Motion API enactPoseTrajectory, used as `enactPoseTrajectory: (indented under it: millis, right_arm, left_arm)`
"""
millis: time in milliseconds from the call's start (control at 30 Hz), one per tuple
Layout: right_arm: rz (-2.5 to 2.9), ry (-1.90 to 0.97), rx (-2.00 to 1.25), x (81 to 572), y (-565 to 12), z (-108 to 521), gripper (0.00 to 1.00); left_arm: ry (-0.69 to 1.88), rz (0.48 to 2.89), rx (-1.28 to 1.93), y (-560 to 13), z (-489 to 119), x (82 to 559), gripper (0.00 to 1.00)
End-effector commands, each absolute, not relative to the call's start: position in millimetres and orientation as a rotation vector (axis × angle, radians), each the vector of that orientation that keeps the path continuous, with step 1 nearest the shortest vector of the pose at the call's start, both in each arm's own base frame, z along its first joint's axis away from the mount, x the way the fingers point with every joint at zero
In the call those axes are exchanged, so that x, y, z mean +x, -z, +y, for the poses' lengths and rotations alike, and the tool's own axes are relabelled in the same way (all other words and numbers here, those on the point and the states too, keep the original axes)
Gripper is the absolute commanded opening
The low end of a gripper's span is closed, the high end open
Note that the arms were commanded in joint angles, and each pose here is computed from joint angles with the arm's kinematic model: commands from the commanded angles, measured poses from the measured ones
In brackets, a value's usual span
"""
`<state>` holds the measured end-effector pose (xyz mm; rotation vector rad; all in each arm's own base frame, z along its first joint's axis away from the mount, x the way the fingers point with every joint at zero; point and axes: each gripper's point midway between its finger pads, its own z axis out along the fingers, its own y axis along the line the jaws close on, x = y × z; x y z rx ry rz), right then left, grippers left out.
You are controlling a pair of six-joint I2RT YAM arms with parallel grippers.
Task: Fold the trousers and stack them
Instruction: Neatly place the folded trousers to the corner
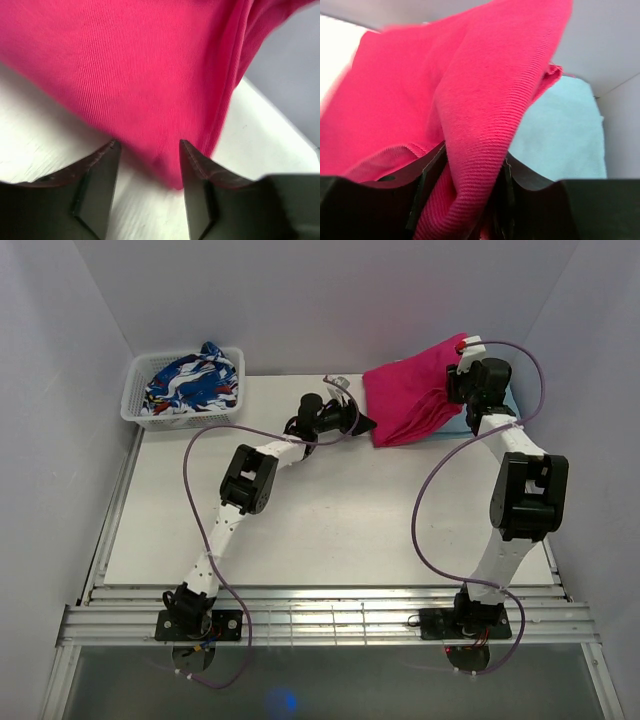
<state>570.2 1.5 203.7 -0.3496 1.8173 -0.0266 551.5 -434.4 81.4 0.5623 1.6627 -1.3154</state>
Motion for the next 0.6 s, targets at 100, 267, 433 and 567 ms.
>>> enactPoseTrajectory:
  millis: [100, 267, 433, 567]
  right_arm:
    - [1.508, 0.152, -0.353, 626, -287, -30, 0.08]
    - [1.478, 0.166, -0.349, 642, -299, -32, 0.08]
    - [1.416, 0.002, -0.351, 634, -343, -1, 0.08]
    - [1.349, -0.057, -0.359, 631, -376, 29, 0.08]
  left_arm:
    - [1.328, 1.647, 0.540, -105, -416, 539, 0.72]
    - [1.335, 1.699, 0.591, -105, -385, 494, 0.73]
    - [1.375, 1.741, 0.610, -108, -367, 457, 0.78]
    - [1.444, 1.781, 0.600, -109, -363, 439, 0.82]
